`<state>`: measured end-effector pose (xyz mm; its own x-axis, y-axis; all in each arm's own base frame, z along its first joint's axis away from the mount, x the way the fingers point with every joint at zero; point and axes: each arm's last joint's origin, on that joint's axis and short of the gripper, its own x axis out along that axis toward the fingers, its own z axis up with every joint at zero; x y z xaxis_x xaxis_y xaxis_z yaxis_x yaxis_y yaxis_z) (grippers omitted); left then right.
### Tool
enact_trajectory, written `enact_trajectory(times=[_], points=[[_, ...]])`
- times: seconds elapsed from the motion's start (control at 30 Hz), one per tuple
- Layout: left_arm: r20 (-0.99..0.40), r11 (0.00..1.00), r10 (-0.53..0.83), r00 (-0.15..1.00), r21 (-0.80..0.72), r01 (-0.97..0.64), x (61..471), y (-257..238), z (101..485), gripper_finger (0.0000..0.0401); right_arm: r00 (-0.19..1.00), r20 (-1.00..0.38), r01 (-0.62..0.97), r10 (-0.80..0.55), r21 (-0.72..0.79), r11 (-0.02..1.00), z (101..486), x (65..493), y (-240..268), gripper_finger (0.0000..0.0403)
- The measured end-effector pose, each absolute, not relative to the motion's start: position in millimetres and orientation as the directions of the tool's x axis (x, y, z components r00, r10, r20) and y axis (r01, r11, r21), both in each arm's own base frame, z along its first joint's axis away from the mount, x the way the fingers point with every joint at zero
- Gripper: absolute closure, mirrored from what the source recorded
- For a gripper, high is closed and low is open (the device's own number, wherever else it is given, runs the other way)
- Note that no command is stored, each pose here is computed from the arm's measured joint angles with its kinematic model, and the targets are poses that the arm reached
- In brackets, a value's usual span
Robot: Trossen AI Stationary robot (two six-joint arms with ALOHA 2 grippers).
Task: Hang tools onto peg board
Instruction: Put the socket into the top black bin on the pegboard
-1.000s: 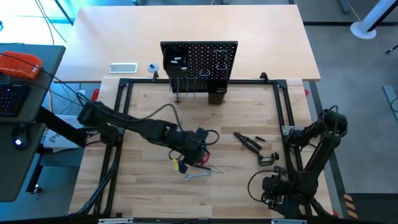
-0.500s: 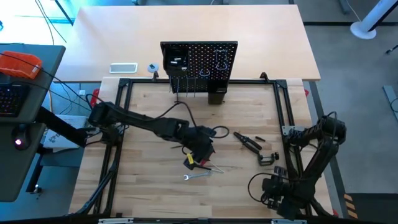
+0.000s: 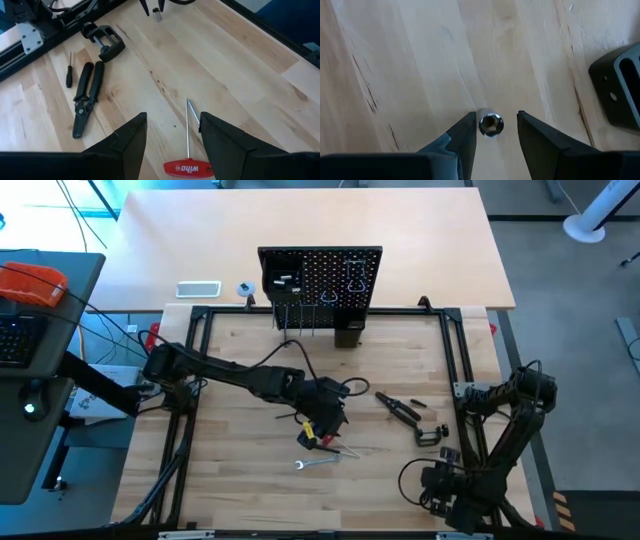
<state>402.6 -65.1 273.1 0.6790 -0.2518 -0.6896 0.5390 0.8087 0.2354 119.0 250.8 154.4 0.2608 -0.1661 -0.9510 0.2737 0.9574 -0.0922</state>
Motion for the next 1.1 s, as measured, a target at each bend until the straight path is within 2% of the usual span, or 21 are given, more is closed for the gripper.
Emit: enact_trajectory(times=[0.43, 0.53, 0.77, 1.1], points=[[-0.696, 0.817, -0.251, 0.673, 0.220, 0.533, 401.9, -65.3, 272.5, 0.0224, 0.215, -0.956, 0.286, -0.198, -0.132, 0.949, 138.3, 121.7, 253.6, 0.0269], [-0.696, 0.817, -0.251, 0.673, 0.220, 0.533, 401.9, -65.4, 272.5, 0.0224, 0.214, -0.956, 0.286, -0.199, -0.133, 0.949, 138.2, 121.7, 253.5, 0.0283], [-0.695, 0.817, -0.251, 0.673, 0.221, 0.533, 402.0, -65.4, 272.6, 0.0224, 0.217, -0.955, 0.285, -0.202, -0.136, 0.949, 138.4, 121.6, 253.3, 0.0350], [-0.694, 0.834, -0.240, 0.679, 0.211, 0.511, 403.0, -59.7, 272.7, 0.0224, 0.256, -0.944, 0.307, -0.207, -0.124, 0.944, 140.8, 123.3, 252.6, 0.0350]])
